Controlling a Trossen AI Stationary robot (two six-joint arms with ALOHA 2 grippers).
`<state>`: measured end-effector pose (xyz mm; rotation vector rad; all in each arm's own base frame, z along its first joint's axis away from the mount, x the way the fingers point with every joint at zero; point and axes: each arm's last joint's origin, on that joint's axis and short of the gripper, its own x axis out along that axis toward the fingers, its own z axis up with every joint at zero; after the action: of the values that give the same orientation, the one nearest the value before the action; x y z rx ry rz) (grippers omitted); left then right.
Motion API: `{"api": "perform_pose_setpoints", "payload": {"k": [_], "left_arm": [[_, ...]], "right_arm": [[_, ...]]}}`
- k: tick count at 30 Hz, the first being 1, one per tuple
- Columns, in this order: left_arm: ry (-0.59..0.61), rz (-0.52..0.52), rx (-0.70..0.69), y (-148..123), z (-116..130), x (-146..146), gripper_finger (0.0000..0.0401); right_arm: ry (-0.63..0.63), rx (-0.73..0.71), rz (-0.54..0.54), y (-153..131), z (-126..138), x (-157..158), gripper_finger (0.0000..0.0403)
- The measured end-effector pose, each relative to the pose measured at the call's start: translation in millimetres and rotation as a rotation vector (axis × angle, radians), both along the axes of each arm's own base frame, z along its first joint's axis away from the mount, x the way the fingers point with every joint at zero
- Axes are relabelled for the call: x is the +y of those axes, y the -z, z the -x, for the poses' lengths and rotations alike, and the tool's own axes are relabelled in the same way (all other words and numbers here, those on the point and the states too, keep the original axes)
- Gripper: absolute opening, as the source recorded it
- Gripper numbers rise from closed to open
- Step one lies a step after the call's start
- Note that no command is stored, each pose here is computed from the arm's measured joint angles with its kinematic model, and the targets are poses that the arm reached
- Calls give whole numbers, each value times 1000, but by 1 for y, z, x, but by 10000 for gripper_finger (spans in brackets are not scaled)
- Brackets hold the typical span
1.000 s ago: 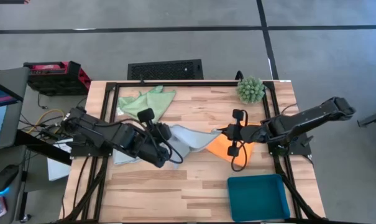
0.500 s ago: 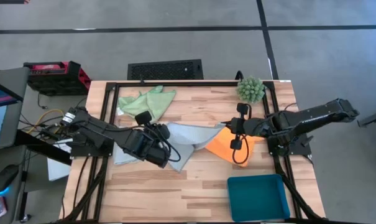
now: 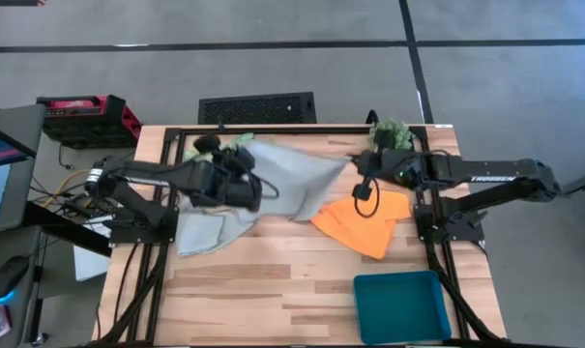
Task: Fold microfiber towels
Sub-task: Fold the bottom gray towel
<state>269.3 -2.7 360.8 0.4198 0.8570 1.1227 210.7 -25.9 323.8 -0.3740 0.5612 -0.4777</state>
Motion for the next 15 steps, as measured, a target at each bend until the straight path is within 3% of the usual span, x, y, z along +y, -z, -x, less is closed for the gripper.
{"api": "perform_pose_setpoints", "payload": {"k": [8,11,15], "left_arm": [[-82,-181,46,-20,3,34,0],[-96,-171,32,-25,4,43,0],[-57,-82,25,-24,3,47,0]], "right_arm": [[83,-70,154,-46,7,-30,4],[117,-89,183,-57,11,-38,4],[126,-45,157,-52,13,-42,4]]}}
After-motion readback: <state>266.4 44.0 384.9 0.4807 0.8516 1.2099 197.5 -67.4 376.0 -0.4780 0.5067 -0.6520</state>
